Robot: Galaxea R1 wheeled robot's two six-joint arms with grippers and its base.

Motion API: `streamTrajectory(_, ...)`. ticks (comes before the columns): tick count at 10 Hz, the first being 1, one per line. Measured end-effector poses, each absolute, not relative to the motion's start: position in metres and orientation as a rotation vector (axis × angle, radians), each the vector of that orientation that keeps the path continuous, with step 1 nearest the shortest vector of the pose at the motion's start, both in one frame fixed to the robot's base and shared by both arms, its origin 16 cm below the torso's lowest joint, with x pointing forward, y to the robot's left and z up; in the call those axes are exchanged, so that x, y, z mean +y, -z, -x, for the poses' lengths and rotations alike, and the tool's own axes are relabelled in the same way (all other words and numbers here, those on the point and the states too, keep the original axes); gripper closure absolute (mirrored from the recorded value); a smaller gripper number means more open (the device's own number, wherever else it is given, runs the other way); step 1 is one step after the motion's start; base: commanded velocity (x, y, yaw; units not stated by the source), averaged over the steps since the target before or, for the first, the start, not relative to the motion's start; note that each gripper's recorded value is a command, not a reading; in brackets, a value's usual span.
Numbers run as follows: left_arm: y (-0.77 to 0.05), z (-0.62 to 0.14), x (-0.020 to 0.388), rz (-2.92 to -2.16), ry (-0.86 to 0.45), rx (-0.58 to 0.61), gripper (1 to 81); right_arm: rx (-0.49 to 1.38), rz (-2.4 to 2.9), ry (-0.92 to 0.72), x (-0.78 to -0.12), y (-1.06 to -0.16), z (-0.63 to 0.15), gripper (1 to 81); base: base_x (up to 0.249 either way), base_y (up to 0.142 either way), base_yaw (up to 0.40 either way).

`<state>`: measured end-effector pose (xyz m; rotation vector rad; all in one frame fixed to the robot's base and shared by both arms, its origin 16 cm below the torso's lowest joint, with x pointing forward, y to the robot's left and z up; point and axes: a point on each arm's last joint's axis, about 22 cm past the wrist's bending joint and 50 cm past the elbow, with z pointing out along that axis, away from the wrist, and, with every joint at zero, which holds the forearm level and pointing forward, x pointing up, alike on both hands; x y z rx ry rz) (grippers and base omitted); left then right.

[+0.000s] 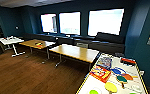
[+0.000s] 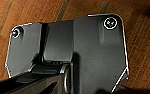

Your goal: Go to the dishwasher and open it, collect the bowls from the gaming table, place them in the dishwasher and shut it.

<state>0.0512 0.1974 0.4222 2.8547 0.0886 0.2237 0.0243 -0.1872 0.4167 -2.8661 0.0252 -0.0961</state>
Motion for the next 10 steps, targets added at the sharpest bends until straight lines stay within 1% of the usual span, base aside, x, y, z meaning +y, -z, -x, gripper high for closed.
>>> streamTrajectory(3,-0.422,-0.052,0.197,-2.854,-0.226,0.089,1.0,0.025,2.867,0.098,-0.187,-0.417,-0.025,1.0,0.104,0.131,0.000)
streamTrajectory(4,-0.422,-0.052,0.197,-2.855,-0.225,0.089,1.0,0.025,2.866,0.097,-0.187,-0.417,-0.025,1.0,0.085,0.066,0.000)
streamTrajectory(6,-0.423,-0.059,0.203,-2.861,-0.239,0.089,1.0,0.025,2.856,0.098,-0.179,-0.417,-0.027,1.0,0.033,0.000,0.000)
streamTrajectory(10,-0.422,-0.052,0.197,-2.854,-0.225,0.090,1.0,0.025,2.865,0.098,-0.187,-0.417,-0.025,1.0,0.000,0.000,0.000)
